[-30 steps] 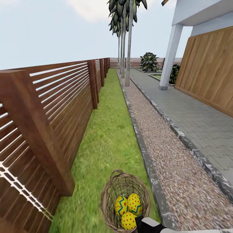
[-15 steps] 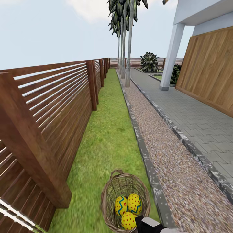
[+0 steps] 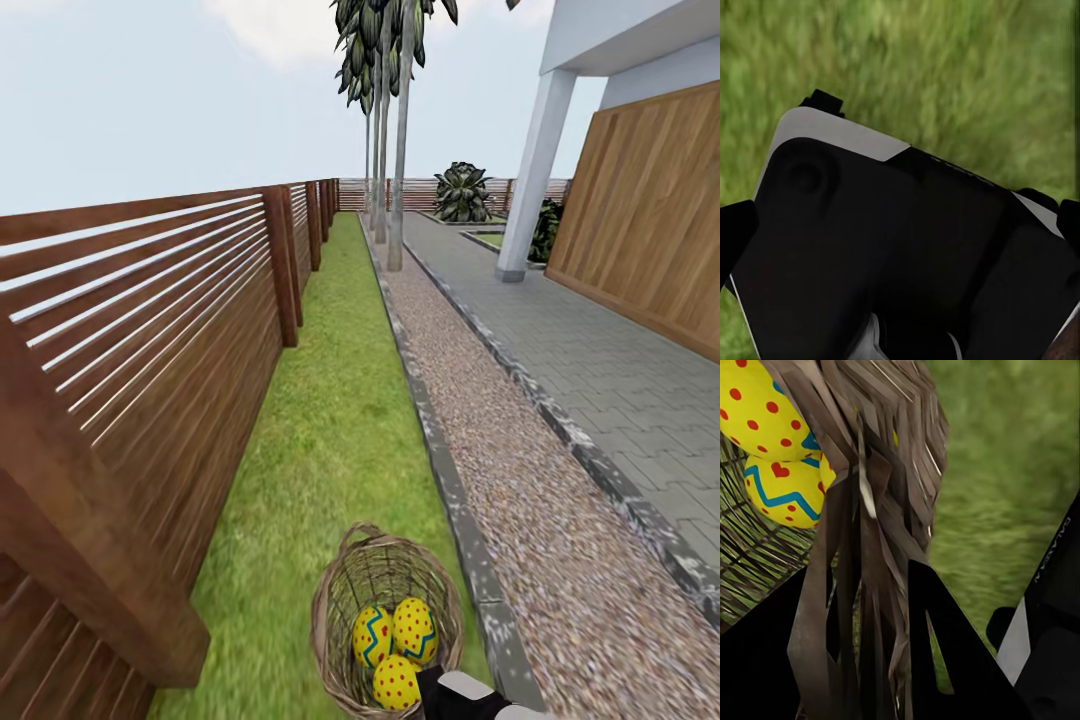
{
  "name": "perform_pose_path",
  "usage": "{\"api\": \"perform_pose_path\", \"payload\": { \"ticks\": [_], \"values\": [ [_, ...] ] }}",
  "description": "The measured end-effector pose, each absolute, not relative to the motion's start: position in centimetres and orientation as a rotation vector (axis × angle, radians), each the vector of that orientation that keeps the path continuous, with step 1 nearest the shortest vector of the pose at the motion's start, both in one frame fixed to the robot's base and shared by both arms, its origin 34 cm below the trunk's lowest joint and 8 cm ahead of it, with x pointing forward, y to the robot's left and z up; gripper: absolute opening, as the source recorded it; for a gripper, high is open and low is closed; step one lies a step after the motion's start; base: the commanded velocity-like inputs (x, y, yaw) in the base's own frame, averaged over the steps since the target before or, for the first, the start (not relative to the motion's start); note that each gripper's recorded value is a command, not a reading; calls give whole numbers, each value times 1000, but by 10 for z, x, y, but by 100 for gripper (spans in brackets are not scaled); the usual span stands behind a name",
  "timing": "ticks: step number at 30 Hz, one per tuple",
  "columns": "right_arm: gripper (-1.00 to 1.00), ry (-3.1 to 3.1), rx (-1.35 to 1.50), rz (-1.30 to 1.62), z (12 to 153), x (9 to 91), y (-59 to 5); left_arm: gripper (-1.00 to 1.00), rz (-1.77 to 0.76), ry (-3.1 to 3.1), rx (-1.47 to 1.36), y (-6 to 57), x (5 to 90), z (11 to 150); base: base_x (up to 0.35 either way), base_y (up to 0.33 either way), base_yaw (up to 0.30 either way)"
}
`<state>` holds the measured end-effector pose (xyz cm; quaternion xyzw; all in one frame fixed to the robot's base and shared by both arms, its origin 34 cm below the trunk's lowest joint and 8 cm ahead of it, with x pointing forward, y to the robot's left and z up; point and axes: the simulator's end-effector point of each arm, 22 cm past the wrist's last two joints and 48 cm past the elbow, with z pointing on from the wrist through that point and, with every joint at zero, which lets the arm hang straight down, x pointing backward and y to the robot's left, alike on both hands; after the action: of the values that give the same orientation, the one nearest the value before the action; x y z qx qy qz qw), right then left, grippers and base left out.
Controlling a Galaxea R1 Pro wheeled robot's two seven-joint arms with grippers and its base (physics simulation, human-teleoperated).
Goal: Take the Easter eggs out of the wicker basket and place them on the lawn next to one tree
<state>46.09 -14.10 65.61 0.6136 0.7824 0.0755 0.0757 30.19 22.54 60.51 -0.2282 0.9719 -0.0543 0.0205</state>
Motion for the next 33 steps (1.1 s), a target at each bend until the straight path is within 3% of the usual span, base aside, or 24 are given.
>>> {"api": "perform_pose_path", "payload": {
  "ticks": [33],
  "values": [
    [-100,2352,1847,223,656,459,-140,100,-168,3014,-708,225,302,605,325,0,0]
  ]
}}
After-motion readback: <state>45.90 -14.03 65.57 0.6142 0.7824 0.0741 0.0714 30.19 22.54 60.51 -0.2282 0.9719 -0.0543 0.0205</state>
